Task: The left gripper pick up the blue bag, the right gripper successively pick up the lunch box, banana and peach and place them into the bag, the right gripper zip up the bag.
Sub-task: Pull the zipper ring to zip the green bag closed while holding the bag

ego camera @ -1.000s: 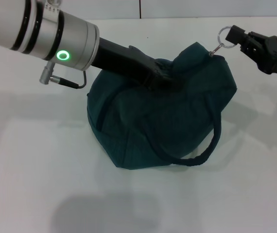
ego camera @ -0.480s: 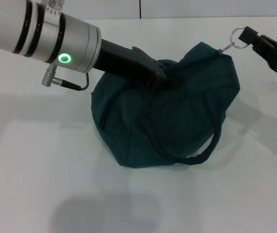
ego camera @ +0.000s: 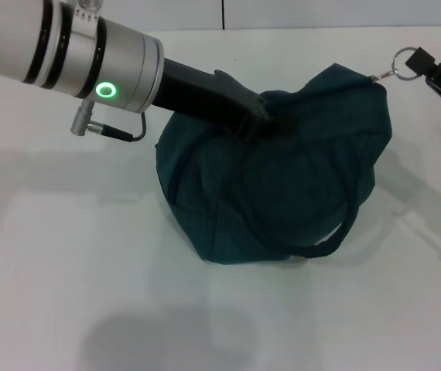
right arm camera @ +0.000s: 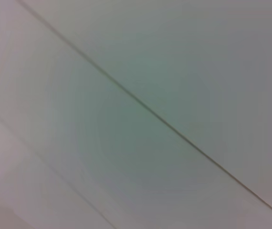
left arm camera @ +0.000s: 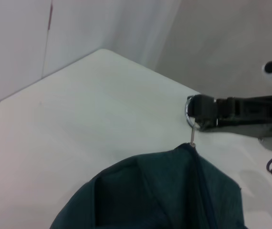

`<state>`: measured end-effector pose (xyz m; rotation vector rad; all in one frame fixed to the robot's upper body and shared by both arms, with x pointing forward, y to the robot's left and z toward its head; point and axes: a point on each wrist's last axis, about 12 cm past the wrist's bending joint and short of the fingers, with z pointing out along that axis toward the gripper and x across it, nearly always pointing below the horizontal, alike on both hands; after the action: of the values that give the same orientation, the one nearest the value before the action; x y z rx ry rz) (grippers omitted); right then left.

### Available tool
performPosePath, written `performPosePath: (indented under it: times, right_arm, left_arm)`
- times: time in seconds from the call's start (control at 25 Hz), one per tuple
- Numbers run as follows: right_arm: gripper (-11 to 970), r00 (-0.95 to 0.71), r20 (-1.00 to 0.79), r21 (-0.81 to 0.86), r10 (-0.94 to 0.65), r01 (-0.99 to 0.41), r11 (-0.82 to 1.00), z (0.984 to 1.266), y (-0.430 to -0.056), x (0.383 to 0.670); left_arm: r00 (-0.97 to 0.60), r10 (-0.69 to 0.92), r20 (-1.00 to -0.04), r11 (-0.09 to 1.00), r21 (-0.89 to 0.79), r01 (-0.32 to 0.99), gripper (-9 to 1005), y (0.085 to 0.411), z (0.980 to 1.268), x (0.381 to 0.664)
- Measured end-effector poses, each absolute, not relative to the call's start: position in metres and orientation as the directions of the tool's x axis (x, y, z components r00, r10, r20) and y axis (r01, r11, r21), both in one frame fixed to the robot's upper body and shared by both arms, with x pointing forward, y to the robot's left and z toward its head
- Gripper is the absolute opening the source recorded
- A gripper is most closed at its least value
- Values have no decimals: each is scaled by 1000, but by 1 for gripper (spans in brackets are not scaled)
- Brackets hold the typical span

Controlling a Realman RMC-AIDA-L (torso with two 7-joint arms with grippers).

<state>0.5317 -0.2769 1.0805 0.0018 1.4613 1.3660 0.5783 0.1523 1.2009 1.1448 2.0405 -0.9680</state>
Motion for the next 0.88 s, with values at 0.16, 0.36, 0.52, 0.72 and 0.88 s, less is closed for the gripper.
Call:
performPosePath:
  times: [0.16,0.36,0.52,0.72,0.88]
  right_arm:
    - [6,-466,-595,771,655,-559,304,1075,-278,530]
    - [6,-503,-493,846,710,-469,255,1067,-282,527]
    - [5,-512,-431,884,743,-406,232,1062,-287,525]
    - [5,-519,-401,905,755,-351,240,1056,-290,526]
    - [6,-534,-399,909,746,-340,243,1055,-288,528]
  left_arm:
    - [-448,429,-785,353,-311,883,45,151,1203,578]
    - [-449,419,-789,363,-308,880,45,154,1202,578]
    - [-438,414,-798,359,-299,884,44,154,1202,577]
    - [-422,400,-813,348,-291,891,46,155,1205,574]
    - [-415,395,-820,347,-285,894,50,157,1207,572]
